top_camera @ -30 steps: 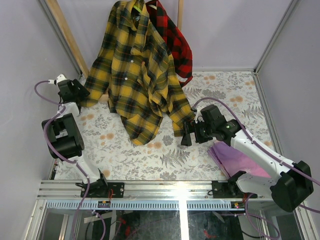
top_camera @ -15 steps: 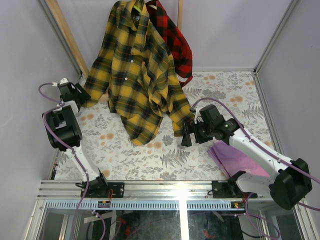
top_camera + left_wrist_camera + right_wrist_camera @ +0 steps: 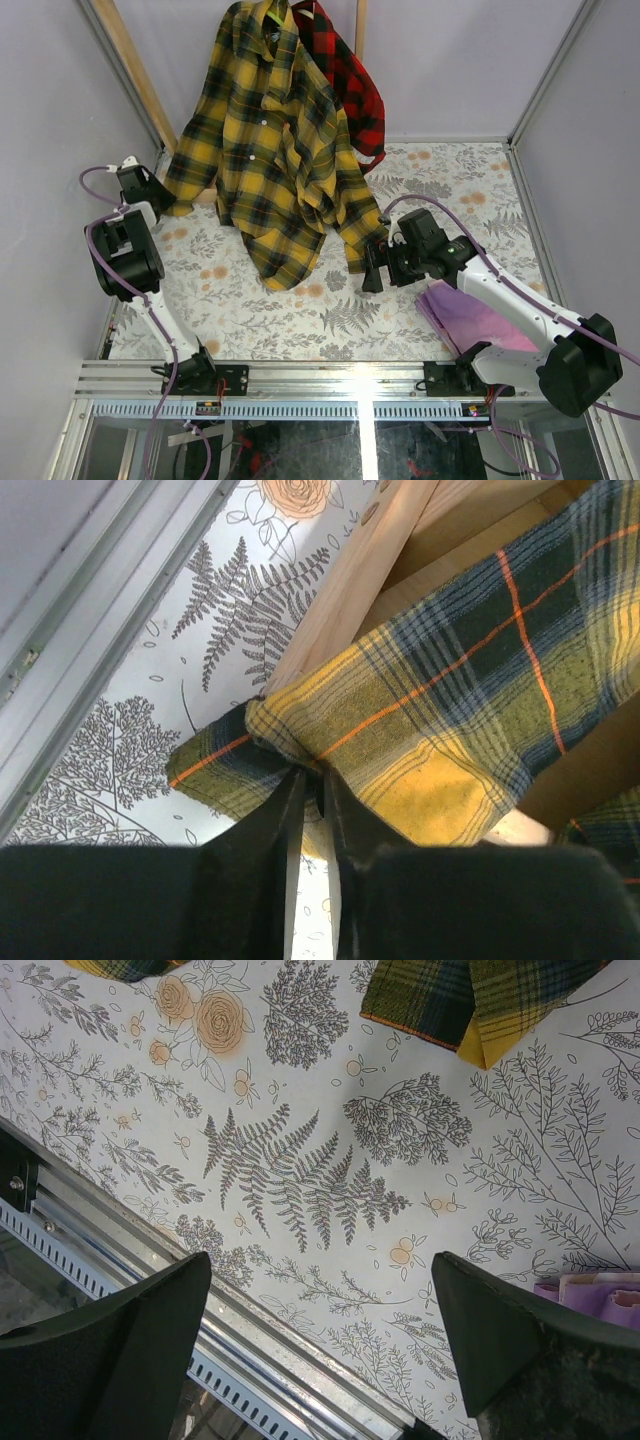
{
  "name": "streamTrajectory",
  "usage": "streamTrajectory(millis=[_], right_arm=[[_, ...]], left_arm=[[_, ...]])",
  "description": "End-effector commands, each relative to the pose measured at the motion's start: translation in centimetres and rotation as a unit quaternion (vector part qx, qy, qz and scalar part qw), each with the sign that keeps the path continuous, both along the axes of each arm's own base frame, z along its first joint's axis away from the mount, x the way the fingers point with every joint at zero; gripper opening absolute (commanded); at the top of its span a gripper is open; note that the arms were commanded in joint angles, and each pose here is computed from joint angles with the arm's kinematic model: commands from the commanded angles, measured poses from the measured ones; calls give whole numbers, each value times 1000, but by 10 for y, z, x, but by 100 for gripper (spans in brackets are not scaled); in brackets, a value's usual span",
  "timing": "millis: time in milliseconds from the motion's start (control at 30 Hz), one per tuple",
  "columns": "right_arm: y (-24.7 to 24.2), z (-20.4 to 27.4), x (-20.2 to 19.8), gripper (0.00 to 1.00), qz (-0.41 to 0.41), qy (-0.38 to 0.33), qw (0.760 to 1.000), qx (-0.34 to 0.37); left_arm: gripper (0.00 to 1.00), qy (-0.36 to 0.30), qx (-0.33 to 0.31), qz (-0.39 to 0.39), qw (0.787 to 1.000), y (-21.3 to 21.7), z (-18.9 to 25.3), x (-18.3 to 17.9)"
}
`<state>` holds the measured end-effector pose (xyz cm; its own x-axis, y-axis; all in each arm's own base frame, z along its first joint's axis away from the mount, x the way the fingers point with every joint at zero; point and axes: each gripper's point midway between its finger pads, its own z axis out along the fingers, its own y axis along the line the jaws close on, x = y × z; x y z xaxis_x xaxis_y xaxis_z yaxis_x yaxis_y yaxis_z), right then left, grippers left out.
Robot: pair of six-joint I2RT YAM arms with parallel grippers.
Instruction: Place the shirt on the hanger
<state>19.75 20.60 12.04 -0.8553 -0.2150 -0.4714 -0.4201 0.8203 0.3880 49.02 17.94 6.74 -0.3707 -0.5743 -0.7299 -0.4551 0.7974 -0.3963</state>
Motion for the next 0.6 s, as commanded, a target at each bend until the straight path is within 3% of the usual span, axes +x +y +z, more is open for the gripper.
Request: streamTrajectory(millis=[0, 67, 367, 567], right_arm=[[4, 17, 8, 99, 1, -23, 1000, 11], [5, 18, 8, 100, 0, -25, 1000, 13], [3, 19, 7, 100, 1, -31, 999, 15], [1, 18, 5, 99, -1, -34, 999, 17]], left_arm=[[5, -14, 14, 25, 999, 14, 14, 4], [0, -11, 23, 45, 999, 19, 20, -2], [0, -62, 28, 27, 997, -8, 76, -7], [0, -92, 31, -36, 995, -76, 108, 9]])
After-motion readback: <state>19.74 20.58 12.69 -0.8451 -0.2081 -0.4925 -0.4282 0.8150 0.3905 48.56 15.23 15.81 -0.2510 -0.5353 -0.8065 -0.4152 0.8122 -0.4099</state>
